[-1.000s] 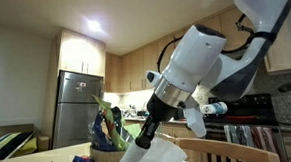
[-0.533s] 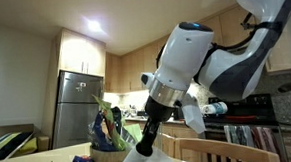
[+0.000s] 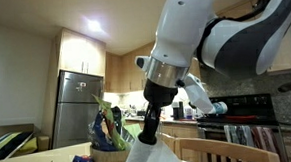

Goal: Remove the paper towel roll from the holder, move the holder to the right side of the table

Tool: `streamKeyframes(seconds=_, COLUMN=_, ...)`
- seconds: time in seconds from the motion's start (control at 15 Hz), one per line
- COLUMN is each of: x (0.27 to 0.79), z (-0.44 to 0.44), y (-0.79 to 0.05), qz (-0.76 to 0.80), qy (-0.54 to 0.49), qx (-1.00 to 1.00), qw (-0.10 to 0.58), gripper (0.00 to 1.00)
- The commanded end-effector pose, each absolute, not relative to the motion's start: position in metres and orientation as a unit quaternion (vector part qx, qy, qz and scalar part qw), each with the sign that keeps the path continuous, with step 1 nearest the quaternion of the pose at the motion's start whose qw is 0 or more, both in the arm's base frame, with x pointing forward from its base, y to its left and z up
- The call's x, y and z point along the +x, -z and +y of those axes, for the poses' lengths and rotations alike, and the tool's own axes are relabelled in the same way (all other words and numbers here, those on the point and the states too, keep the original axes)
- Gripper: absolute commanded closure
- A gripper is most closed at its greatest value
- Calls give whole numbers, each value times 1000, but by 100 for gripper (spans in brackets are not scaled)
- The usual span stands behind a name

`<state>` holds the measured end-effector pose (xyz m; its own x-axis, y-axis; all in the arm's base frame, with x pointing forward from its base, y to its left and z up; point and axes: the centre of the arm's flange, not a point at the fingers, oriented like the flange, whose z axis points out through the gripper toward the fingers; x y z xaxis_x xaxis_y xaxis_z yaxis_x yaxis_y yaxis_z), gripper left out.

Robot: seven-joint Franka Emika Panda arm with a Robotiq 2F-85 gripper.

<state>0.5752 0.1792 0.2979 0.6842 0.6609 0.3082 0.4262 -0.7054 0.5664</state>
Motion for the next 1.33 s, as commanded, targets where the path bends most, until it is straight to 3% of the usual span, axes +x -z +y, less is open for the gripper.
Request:
streamKeyframes(seconds=0.0, x=562, z=176, y=-319, qz=327, qy=-228, qx=892, qw=212, gripper=0)
streamKeyframes(seconds=0.27, x=561, z=171, y=-319, qz=339, qy=-189, qx=907, qw=161, gripper=0)
streamKeyframes(seconds=0.67, x=557, z=172, y=-322, qz=376, qy=-127, qx=917, qw=30, gripper=0)
streamKeyframes(seconds=1.0, x=560, z=160, y=-333, qz=367, qy=-130, qx=921, qw=1, gripper=0)
streamKeyframes(seconds=1.27, x=558, z=140, y=-364, qz=325, qy=-183, qx=927, qw=42, gripper=0)
